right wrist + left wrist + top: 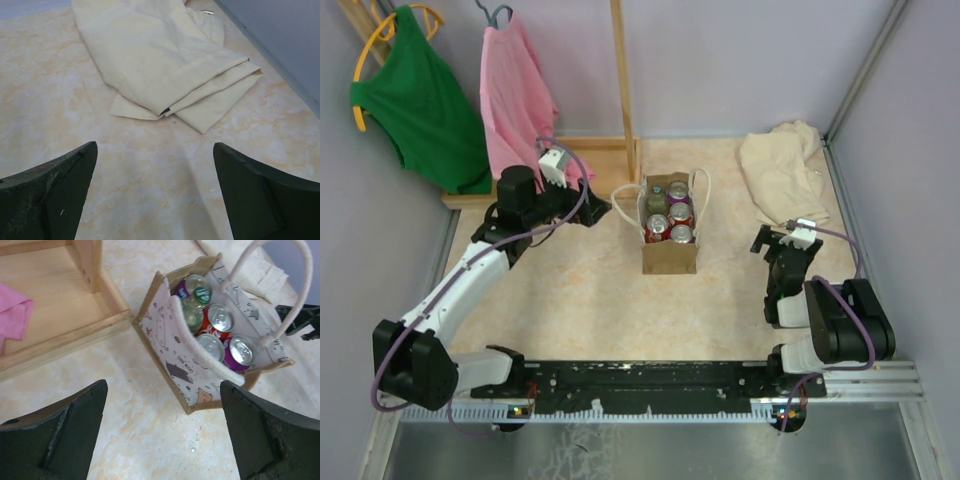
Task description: Take the beverage out of the canvas bag
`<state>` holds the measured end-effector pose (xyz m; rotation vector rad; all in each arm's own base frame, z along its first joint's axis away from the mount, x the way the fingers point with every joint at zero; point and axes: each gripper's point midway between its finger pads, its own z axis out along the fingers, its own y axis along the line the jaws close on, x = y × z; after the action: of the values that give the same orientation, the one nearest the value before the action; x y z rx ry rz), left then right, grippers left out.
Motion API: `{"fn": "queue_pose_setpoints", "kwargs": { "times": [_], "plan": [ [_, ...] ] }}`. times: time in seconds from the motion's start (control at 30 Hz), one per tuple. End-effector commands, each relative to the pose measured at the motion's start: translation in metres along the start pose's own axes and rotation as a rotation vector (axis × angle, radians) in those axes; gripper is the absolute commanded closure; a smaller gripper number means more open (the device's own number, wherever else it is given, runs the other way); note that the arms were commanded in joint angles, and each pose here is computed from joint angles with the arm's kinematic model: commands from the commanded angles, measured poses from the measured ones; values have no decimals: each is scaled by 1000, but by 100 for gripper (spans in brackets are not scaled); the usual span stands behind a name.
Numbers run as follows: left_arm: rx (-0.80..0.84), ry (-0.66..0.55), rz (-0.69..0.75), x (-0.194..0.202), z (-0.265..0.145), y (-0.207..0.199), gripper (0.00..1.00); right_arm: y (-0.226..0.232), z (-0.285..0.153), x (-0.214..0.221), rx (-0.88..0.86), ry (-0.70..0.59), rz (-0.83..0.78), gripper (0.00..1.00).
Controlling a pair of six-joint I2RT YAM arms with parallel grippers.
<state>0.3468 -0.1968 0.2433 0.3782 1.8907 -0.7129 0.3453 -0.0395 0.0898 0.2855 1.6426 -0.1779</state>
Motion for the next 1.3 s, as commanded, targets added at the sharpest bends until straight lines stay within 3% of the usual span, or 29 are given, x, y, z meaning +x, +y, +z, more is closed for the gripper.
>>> {"fn": "queue_pose_setpoints", "kwargs": {
  "times": [0.0, 0.17, 0.4, 0.57, 0.67, 0.9, 1.07, 1.27],
  "plan": [
    [165, -72, 51, -35, 2, -32, 0, 3, 8, -19, 5, -62, 9, 1],
    [240, -196, 104, -78, 3, -51, 0, 3, 7, -19, 4, -61, 9, 1],
    [245, -168, 185, -102, 38, -60, 29, 4, 8, -19, 3, -62, 8, 1],
    [297, -119, 288, -112, 67, -89, 39, 3, 8, -19, 4, -62, 9, 1],
    [324, -76, 346, -107, 86, -108, 48, 4, 8, -19, 4, -62, 9, 1],
    [310, 131, 420, -33, 121, -120, 81, 4, 8, -19, 3, -62, 9, 1],
    [274, 251, 452, 10, 127, -113, 81, 4, 7, -19, 3, -61, 8, 1],
    [284, 349, 499, 55, 126, -120, 65, 4, 8, -19, 3, -62, 9, 1]
  ]
}}
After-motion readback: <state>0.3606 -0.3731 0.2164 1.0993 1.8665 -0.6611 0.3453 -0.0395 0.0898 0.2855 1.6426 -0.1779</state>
